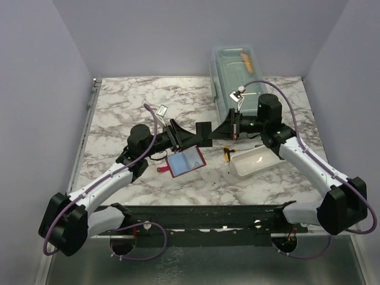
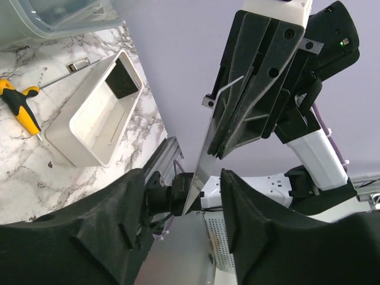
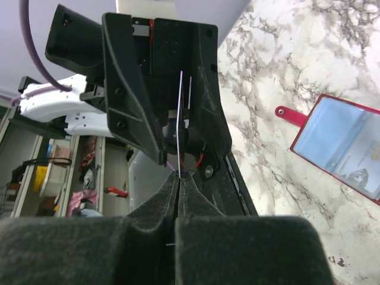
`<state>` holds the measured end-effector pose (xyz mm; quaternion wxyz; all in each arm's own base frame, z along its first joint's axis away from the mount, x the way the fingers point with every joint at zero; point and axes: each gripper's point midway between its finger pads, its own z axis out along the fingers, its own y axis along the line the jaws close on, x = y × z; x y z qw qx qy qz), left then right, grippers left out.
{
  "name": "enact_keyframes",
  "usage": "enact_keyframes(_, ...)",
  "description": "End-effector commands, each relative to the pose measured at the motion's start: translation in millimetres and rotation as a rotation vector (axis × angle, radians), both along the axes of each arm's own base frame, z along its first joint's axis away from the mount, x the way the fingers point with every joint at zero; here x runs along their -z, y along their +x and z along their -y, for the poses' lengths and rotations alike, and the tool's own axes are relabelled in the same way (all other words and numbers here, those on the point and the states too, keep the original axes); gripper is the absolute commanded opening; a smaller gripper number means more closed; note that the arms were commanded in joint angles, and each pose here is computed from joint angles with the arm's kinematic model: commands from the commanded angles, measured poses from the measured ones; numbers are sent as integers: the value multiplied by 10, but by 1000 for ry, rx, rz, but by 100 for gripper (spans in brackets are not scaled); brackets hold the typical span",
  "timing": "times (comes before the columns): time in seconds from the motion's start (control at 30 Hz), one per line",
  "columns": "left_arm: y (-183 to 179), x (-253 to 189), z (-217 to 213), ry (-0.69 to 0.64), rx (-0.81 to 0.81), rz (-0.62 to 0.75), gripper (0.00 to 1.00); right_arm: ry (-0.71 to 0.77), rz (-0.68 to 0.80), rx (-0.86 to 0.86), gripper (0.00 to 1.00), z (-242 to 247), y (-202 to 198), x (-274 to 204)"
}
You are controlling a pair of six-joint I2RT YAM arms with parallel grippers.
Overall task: Put the credit cards into the card holder
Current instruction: Pick up the credit card from the storage box, then insert the credit card into the card holder.
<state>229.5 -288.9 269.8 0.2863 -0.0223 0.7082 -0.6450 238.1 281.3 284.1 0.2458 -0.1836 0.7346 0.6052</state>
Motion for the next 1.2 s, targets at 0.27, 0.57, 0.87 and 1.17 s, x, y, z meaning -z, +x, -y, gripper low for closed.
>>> enact_keyframes(0.27,75,-131,-139,-7,35,77,36,-24,-35,-129,0,-89,-190,217)
enact_keyframes(0.57,176,478,-403,293,-37,-49,0,-208,-6,23,19,-136,203,594)
enact_keyframes(0.87,71,1462,-771,507,-15,-355,0,-530,-28,127,37,-294,598,1538)
enact_keyframes(1.17,218,1751,-754,465,52,-380,0,-714,-54,94,5,-357,765,2259)
